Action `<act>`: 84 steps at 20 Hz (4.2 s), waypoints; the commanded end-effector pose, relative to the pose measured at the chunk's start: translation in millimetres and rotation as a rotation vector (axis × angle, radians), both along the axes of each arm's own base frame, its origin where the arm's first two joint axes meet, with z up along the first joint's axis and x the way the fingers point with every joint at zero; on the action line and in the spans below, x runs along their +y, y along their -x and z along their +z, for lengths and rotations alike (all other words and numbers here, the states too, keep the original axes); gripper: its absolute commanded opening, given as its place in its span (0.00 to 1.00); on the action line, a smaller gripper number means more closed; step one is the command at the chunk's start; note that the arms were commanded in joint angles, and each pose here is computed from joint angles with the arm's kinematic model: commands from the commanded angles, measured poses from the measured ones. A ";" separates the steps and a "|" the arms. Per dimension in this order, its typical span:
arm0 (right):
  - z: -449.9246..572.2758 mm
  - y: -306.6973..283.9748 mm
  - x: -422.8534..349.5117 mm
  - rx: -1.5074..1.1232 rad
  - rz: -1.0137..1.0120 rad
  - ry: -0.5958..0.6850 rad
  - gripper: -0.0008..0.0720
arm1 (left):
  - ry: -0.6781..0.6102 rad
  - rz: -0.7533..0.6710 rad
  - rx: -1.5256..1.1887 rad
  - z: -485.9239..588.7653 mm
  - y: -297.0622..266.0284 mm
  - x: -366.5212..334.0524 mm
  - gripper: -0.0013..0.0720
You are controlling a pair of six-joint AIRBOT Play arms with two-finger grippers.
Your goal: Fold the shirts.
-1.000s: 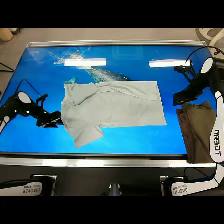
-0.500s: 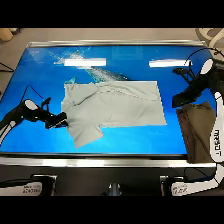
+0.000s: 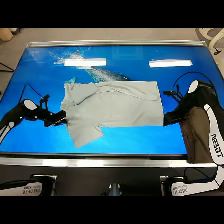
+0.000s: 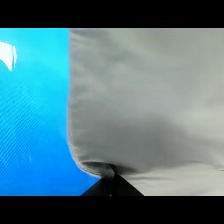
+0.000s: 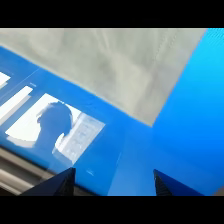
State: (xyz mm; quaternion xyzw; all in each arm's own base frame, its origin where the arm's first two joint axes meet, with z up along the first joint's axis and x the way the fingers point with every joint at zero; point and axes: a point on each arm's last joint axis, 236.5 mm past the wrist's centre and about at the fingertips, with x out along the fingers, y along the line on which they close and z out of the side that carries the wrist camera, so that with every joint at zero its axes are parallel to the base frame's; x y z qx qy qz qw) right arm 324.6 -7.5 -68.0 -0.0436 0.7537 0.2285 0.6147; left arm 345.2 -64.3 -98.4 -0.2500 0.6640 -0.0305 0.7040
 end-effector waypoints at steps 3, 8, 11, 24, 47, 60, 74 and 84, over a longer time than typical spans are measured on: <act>-33.9 -2.4 11.4 0.003 -0.058 -0.037 0.68 | 0.000 -0.001 -0.028 8.9 -2.9 0.0 0.05; -43.5 -22.9 14.8 -0.061 -0.129 -0.041 0.58 | 0.000 -0.002 -0.033 10.4 -3.3 0.0 0.05; -44.4 -28.2 14.2 -0.081 -0.140 -0.038 0.47 | -0.002 -0.015 -0.038 10.6 -3.2 -0.2 0.05; 259.6 -105.4 -10.2 -0.983 0.007 0.122 0.04 | -0.185 -0.012 -0.922 357.1 -69.1 26.0 0.04; 368.8 -13.5 -23.6 -1.095 0.111 0.299 0.04 | -0.240 -0.117 -1.083 479.2 -8.5 14.2 0.05; 105.0 -255.7 -3.4 -0.994 0.123 0.240 0.04 | -0.217 -0.074 -0.681 127.9 -213.2 11.5 0.05; 51.8 -265.1 -16.5 -0.913 -0.124 0.150 0.04 | -0.217 -0.137 -0.638 105.5 -257.7 -1.2 0.05; 20.1 -130.5 -4.3 -0.349 0.058 0.120 0.04 | -0.231 -0.363 -0.010 40.7 -94.8 21.7 0.04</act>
